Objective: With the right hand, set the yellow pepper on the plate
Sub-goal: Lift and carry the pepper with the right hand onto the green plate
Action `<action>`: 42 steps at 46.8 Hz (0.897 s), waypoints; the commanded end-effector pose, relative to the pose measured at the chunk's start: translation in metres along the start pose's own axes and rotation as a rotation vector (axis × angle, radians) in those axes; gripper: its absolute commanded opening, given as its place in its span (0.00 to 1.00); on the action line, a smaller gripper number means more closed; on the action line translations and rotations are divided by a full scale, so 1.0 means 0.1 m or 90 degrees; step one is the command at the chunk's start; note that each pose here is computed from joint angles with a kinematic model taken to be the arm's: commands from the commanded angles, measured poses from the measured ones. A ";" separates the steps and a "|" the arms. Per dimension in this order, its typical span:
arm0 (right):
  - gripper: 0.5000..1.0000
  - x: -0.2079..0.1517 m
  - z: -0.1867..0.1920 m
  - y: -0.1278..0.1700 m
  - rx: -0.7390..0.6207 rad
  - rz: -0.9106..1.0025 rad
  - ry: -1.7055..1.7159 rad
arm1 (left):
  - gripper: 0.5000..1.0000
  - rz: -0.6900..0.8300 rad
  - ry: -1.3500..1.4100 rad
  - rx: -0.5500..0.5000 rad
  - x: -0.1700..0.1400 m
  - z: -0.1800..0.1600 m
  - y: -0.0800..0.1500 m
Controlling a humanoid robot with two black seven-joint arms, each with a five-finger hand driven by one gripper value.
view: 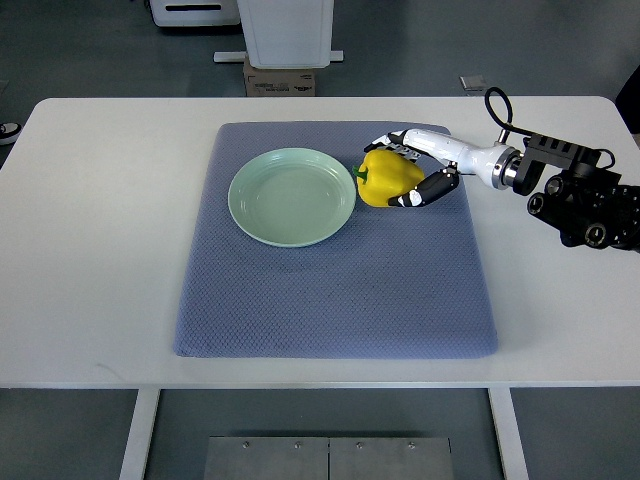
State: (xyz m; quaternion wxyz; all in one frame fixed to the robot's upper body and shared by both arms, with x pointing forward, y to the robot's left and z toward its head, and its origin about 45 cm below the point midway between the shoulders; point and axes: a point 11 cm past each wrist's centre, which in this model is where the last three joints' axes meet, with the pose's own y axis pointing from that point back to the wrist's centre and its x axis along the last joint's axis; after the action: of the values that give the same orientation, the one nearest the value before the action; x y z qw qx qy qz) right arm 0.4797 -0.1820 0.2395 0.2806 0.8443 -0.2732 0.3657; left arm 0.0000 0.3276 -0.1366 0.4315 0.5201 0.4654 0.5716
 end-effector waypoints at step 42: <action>0.00 -0.32 -0.84 -0.73 0.004 -0.037 -0.008 | 1.00 0.000 0.000 0.000 0.00 0.00 0.00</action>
State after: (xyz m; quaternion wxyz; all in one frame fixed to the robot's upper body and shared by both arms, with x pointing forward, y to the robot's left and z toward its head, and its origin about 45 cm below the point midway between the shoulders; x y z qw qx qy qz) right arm 0.4701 -0.0652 0.2445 0.2827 0.8555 -0.2413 0.3604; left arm 0.0000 0.3276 -0.1366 0.4316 0.5200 0.4655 0.5715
